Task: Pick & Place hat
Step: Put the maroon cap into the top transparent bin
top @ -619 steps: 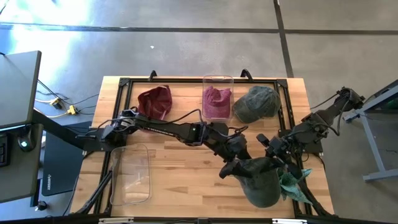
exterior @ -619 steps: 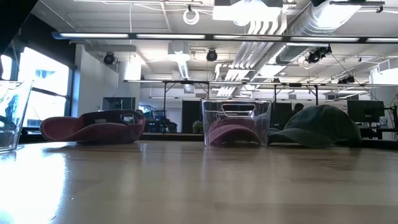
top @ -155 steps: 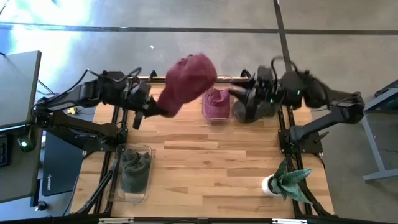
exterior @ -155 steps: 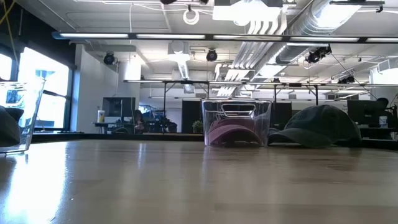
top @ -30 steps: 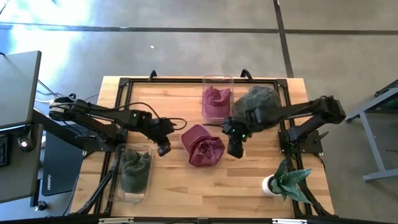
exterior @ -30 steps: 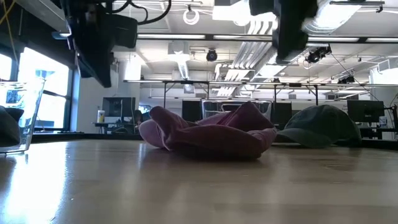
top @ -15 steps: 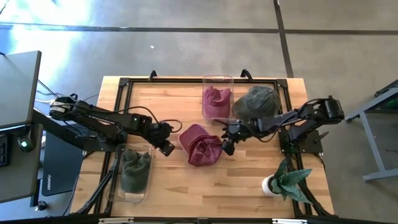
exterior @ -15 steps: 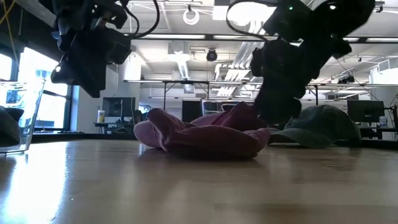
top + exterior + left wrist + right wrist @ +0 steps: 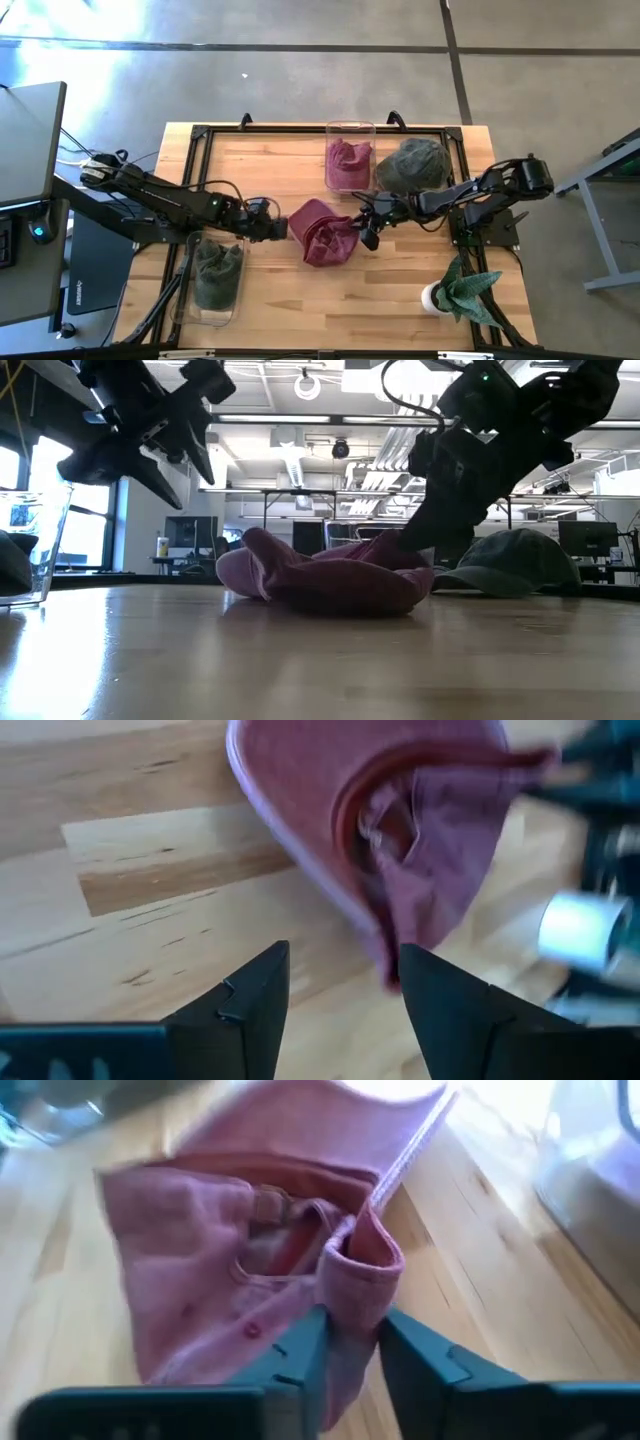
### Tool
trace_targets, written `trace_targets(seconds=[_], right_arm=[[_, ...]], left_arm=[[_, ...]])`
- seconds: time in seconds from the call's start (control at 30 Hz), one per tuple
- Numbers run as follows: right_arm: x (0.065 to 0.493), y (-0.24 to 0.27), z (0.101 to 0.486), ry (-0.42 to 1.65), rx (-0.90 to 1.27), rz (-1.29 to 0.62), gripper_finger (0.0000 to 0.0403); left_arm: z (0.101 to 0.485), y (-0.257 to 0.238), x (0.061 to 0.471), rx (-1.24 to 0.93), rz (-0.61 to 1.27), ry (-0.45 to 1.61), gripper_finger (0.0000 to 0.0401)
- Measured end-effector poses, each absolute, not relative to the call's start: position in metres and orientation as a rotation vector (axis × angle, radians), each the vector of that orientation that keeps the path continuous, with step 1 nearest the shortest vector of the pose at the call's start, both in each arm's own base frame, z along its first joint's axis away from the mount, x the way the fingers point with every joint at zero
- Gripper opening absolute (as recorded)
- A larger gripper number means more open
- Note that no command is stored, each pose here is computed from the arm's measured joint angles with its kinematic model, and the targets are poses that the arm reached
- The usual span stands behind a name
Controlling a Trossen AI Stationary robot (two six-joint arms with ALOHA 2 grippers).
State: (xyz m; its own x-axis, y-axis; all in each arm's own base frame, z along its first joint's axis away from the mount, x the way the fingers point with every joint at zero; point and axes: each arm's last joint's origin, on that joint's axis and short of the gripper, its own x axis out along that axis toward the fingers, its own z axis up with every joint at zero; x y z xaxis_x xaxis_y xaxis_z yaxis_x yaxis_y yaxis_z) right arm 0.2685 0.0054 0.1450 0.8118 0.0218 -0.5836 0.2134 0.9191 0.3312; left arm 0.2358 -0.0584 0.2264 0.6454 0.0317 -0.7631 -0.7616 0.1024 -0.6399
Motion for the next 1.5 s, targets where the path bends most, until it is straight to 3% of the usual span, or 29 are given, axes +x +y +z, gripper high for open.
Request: trace_targets(seconds=[0.13, 0.2, 0.63, 1.03, 1.23, 1.5], right_arm=[[0.270, 0.006, 0.147, 0.600, 0.369, -0.076, 0.0019], [0.270, 0.006, 0.147, 0.608, 0.378, -0.064, 0.0008], [0.266, 0.033, 0.145, 0.633, 0.469, -0.086, 0.0005], [0.265, 0.052, 0.151, 0.589, 0.564, -0.094, 0.0007], [0.263, 0.063, 0.153, 0.576, 0.634, -0.081, 0.0004], [0.258, 0.076, 0.154, 0.578, 0.784, -0.145, 0.0003]], left_arm=[[0.219, -0.061, 0.244, -1.431, 0.747, 0.574, 0.0184], [0.219, -0.064, 0.248, -1.464, 0.735, 0.547, 0.0186], [0.183, -0.074, 0.277, -1.574, 0.742, 0.599, 0.0279], [0.169, -0.059, 0.286, -1.332, 0.755, 0.594, 0.0282], [0.159, -0.042, 0.304, -1.235, 0.593, 0.652, 0.0229], [0.160, -0.022, 0.318, -1.080, 0.382, 0.657, 0.0091]])
